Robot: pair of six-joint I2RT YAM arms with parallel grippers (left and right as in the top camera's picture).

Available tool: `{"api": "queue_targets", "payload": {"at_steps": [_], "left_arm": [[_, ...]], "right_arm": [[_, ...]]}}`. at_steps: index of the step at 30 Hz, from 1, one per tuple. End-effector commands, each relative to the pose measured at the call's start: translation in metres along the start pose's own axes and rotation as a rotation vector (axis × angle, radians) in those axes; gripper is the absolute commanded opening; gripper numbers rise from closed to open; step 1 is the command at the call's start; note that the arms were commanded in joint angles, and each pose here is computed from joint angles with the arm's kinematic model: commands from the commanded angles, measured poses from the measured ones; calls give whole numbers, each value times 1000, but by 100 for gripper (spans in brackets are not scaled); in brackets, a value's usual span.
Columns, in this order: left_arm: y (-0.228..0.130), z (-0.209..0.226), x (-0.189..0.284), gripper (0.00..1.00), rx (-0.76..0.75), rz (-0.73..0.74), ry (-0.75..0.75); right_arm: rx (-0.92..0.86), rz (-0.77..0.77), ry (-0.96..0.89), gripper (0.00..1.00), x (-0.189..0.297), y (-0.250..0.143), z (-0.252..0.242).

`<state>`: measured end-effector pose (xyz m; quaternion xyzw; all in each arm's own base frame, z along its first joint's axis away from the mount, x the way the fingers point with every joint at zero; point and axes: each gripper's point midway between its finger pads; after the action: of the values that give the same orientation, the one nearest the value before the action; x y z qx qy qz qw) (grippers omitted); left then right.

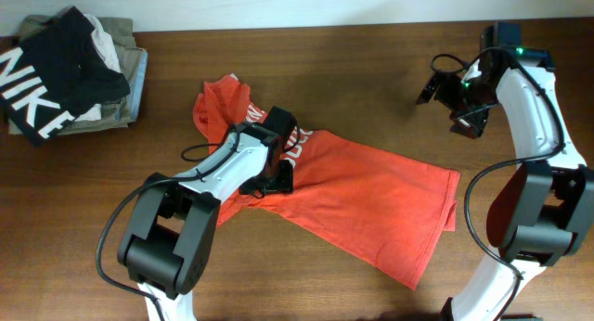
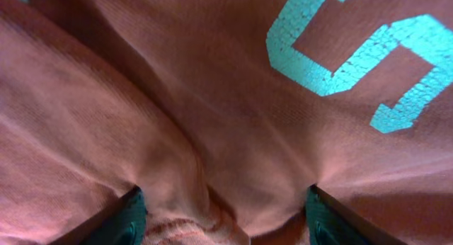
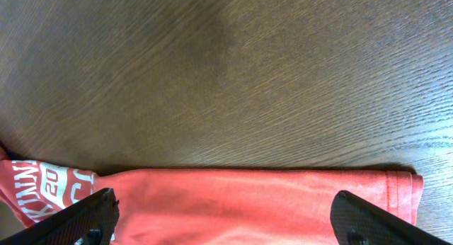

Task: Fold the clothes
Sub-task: 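Reach the left gripper to the shirt's upper part and grasp it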

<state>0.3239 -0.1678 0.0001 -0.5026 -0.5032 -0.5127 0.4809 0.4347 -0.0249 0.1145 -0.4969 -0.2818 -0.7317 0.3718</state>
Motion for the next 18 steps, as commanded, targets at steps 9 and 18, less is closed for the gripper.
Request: {"api": "queue_targets", "payload": {"at_steps": [9, 18], "left_arm": [[20, 10, 18, 56, -17, -46, 95], [10, 7, -1, 37, -19, 11, 77]], "right_arm": [[7, -34, 14, 99, 13, 4, 5], [7, -34, 14, 99, 13, 4, 5]]}}
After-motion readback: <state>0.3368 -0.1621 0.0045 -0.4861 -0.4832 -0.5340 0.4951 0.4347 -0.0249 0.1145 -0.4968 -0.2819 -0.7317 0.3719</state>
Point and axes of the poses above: each gripper's point midway between its finger pads, its own x axis back along the fingers, its own z axis along the line the jaws close on, y = z × x
